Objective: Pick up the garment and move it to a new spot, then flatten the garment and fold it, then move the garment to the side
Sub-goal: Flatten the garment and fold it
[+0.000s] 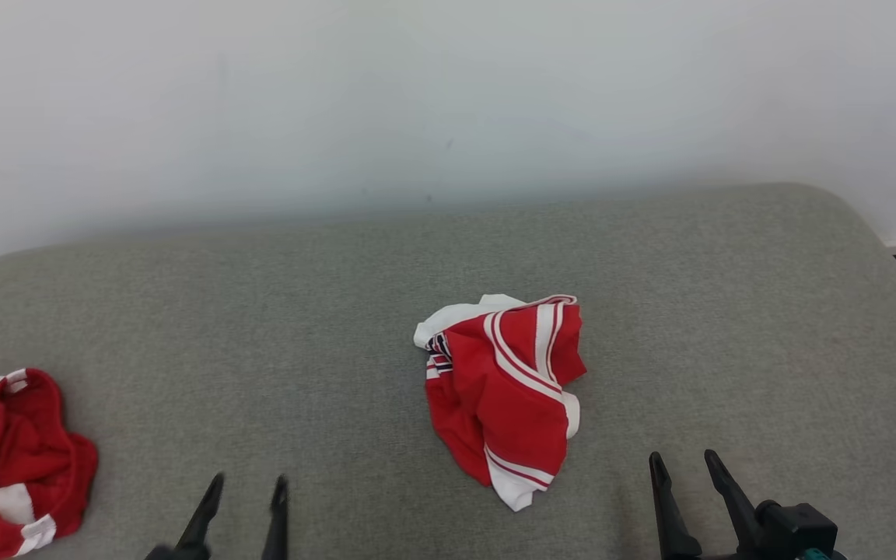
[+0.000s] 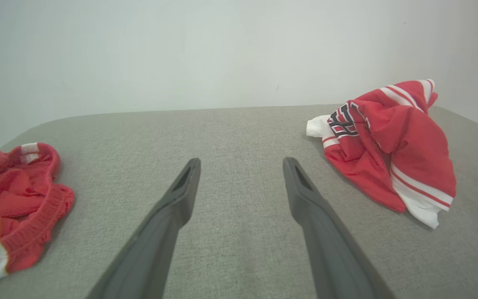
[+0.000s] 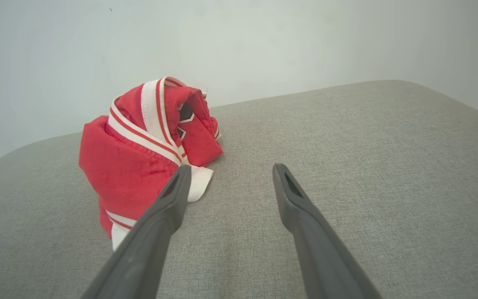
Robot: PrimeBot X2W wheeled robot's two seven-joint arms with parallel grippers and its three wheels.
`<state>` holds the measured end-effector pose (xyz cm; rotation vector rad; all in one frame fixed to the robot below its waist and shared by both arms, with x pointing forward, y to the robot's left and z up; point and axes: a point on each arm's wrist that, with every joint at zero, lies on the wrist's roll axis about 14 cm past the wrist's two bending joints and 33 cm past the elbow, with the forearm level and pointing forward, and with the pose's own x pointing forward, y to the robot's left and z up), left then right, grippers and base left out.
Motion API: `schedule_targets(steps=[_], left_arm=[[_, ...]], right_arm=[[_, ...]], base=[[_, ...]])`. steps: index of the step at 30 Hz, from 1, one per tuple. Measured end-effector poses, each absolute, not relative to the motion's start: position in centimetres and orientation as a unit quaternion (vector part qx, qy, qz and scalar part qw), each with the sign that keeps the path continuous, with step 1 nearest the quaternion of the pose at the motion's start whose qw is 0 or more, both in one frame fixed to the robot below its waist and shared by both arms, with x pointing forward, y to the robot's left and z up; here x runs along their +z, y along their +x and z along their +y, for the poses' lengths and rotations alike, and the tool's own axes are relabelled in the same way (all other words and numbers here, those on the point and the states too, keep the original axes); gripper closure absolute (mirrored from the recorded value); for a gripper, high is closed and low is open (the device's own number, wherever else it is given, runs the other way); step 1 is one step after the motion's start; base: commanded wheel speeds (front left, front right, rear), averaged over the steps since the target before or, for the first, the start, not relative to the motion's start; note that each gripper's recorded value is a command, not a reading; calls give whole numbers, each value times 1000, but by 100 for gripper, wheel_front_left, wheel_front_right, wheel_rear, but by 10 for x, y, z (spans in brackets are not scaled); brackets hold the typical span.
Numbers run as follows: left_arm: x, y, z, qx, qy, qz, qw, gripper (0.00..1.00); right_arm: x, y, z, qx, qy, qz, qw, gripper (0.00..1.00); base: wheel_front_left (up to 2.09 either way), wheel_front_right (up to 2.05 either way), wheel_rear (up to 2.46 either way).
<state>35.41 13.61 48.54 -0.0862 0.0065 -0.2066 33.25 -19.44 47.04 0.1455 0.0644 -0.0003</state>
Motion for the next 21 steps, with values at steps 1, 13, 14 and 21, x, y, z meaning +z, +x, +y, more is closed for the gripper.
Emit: schedule_targets(steps=[1,13,14,21], left_arm=[[489,359,127,-121,-38,3,992,0],[499,374,-34,-358,-41,116,925,0],[498,374,-42,-370,-38,123,920,0],[483,381,-77,-407,-13,150,901,0]], right_arm=[[470,332,-195,-2,73,32,997,0],[469,311,-227,-58,81,32,995,0],[468,309,-230,-64,82,33,994,0],[463,304,-247,-95,87,37,991,0]], base=[[0,0,0],[0,0,0],[0,0,0],[0,0,0]])
